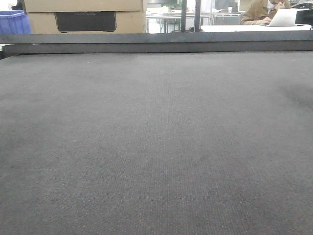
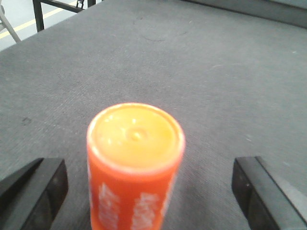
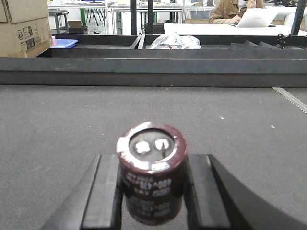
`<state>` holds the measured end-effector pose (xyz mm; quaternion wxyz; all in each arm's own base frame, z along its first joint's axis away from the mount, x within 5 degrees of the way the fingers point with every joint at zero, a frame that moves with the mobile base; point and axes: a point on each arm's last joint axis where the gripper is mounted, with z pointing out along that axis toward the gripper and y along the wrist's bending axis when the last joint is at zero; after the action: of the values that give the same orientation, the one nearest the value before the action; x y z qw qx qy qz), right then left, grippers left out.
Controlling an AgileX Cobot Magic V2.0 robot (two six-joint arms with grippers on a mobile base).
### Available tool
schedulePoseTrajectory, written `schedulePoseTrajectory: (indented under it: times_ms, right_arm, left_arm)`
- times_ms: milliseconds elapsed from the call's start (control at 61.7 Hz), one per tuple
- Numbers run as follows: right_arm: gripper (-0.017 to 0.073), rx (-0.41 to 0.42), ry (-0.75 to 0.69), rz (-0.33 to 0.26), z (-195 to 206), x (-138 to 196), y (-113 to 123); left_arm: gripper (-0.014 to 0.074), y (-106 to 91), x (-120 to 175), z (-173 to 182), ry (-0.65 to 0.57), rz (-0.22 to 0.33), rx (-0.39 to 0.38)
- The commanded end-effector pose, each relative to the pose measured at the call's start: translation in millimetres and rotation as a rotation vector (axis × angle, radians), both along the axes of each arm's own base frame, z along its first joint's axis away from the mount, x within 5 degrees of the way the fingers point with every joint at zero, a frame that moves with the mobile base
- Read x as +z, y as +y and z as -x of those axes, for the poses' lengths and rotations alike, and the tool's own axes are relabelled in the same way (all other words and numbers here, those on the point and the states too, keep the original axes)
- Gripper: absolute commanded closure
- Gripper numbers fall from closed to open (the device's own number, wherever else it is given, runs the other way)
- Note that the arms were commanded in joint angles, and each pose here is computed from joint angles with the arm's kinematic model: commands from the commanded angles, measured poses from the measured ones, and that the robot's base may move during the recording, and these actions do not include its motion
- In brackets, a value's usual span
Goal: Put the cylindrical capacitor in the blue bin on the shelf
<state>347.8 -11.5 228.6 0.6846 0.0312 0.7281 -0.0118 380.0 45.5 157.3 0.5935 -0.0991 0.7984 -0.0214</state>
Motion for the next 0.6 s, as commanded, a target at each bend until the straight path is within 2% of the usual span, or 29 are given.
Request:
schedulePoseTrajectory:
  times_ms: [0, 276, 357, 438, 584]
  right_arm:
    - [0.0713, 0.0, -0.028, 0.007, 1.9, 5.0, -0.6]
    - [0.0713, 0.0, -0.028, 0.007, 1.9, 5.0, -0.6]
    - [0.0713, 0.0, -0.028, 0.007, 1.9, 5.0, -0.6]
    - [0.0713, 0.0, -0.025, 0.006, 1.9, 4.8, -0.6]
    - [0.0713, 0.002, 0.01, 0.004, 4.6, 7.2, -0.4]
  left_arm:
    - [-0.0006, 6.2, -3.3, -9.8, -0.023, 0.007, 0.019]
    - [-0.0004, 13.5, -17.5, -21.8, 0.0, 0.009, 0.033]
    - [0.0039, 13.5, -18.8, -22.1, 0.004, 0.01, 0.033]
    - [0.0165, 13.5, -18.8, -22.1, 0.004, 0.01, 0.033]
    - [0.0556, 13.4, -13.5, -21.9, -0.009, 0.007, 0.031]
